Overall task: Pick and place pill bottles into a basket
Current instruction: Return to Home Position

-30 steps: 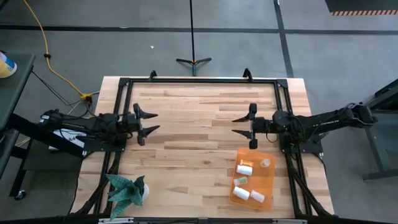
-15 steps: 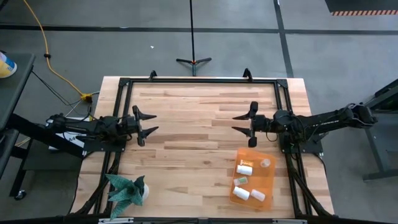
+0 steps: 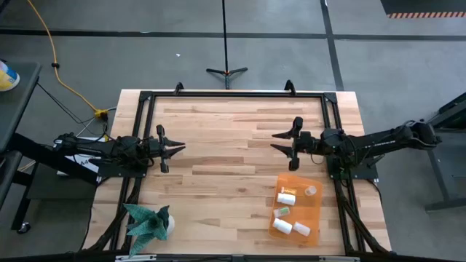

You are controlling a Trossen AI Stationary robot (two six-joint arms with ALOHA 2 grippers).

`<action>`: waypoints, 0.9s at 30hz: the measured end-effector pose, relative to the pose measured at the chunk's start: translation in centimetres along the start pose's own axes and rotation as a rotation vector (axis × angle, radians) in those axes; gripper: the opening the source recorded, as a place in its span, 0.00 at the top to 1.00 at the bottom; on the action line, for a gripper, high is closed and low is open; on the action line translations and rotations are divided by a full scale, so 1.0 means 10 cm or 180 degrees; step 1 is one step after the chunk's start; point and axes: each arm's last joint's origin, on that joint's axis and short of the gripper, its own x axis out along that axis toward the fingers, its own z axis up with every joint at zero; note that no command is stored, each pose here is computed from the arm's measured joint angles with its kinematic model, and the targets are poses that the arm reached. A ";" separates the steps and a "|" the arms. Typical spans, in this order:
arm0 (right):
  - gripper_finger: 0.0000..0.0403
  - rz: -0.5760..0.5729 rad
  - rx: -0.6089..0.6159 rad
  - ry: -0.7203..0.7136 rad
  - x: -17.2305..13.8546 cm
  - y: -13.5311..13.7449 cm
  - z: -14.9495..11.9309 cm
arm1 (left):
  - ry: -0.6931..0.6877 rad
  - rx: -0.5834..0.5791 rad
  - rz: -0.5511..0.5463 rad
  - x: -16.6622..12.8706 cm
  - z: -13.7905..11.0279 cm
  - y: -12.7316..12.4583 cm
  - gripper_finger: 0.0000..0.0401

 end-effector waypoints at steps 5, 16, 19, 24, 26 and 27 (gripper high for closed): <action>0.67 -0.0078 -0.0114 0.0204 0.13 -0.05 -0.14 | 0.0003 0.0000 0.0054 0.00 0.00 0.01 0.93; 0.96 0.0172 -0.0143 0.0431 0.09 -0.24 -0.20 | 0.0011 -0.0094 0.0133 0.00 0.00 0.01 0.95; 0.98 0.0246 -0.0093 0.0460 -0.02 -0.17 -0.25 | 0.0017 -0.0116 0.0177 0.00 0.00 0.02 0.94; 0.99 -0.0010 0.0021 0.0405 -0.30 -0.13 -0.45 | 0.0017 -0.0163 0.0179 0.00 0.00 0.02 0.90; 1.00 -0.0003 0.0077 0.0338 -0.41 -0.12 -0.53 | 0.0017 -0.0153 0.0180 0.00 0.00 0.02 0.93; 0.99 0.0004 0.0120 0.0281 -0.46 -0.12 -0.55 | 0.0019 -0.0127 0.0180 0.00 0.00 0.02 0.95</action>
